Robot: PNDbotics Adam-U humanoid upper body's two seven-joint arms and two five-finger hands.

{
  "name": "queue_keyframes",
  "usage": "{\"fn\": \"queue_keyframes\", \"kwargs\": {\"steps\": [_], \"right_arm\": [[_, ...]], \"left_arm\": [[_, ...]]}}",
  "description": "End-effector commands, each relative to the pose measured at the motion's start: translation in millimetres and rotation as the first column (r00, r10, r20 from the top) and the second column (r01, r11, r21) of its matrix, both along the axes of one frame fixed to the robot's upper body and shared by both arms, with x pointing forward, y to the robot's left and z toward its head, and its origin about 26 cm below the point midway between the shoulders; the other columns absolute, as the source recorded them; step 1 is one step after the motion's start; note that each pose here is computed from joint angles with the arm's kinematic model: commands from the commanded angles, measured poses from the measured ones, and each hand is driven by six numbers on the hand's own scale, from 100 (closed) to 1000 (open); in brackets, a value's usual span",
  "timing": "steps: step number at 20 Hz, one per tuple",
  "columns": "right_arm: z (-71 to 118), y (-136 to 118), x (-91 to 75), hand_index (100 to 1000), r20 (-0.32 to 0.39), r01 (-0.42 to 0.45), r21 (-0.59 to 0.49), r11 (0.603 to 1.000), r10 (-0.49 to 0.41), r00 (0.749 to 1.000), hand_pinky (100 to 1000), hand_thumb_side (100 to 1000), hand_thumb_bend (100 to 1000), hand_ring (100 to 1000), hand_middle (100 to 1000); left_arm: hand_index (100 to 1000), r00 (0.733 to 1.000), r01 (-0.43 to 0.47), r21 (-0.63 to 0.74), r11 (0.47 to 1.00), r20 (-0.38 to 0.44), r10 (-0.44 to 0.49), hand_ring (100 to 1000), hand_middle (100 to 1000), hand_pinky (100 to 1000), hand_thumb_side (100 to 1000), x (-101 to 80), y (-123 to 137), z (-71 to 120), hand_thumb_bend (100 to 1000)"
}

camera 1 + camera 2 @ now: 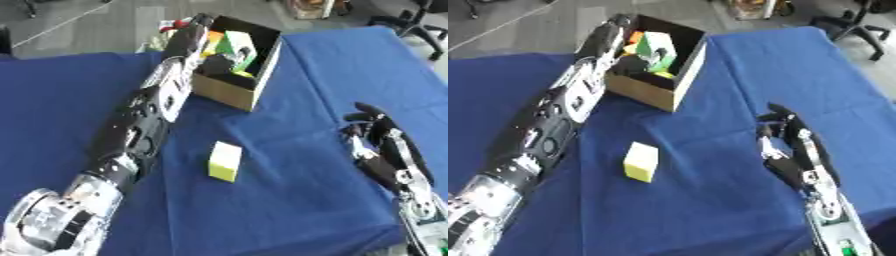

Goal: Pick up objects on the table and place them in the box.

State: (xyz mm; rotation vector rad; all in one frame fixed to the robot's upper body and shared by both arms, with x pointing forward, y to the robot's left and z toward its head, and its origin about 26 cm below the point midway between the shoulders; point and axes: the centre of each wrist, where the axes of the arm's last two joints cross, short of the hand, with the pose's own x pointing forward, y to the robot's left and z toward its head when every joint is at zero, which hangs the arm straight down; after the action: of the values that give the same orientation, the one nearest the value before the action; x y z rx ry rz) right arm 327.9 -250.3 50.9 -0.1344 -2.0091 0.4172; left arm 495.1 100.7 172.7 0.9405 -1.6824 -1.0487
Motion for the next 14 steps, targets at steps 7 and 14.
{"fn": "queue_keyframes", "kwargs": {"steps": [7,14], "right_arm": [[5.9,-4,0.7,896,0.020,0.010,0.000,1.000,-0.010,1.000,728,310,100,653,694],[5.1,-12,-1.1,896,0.019,0.039,-0.014,0.999,-0.039,0.999,728,311,100,653,694]], "left_arm": [[987,0.976,0.182,0.029,0.983,0.113,-0.185,823,873,856,451,-1.3,8,46.5,400],[956,0.761,0.563,0.584,0.584,-0.091,-0.643,826,836,870,185,-29.2,44,122.9,641]]}}
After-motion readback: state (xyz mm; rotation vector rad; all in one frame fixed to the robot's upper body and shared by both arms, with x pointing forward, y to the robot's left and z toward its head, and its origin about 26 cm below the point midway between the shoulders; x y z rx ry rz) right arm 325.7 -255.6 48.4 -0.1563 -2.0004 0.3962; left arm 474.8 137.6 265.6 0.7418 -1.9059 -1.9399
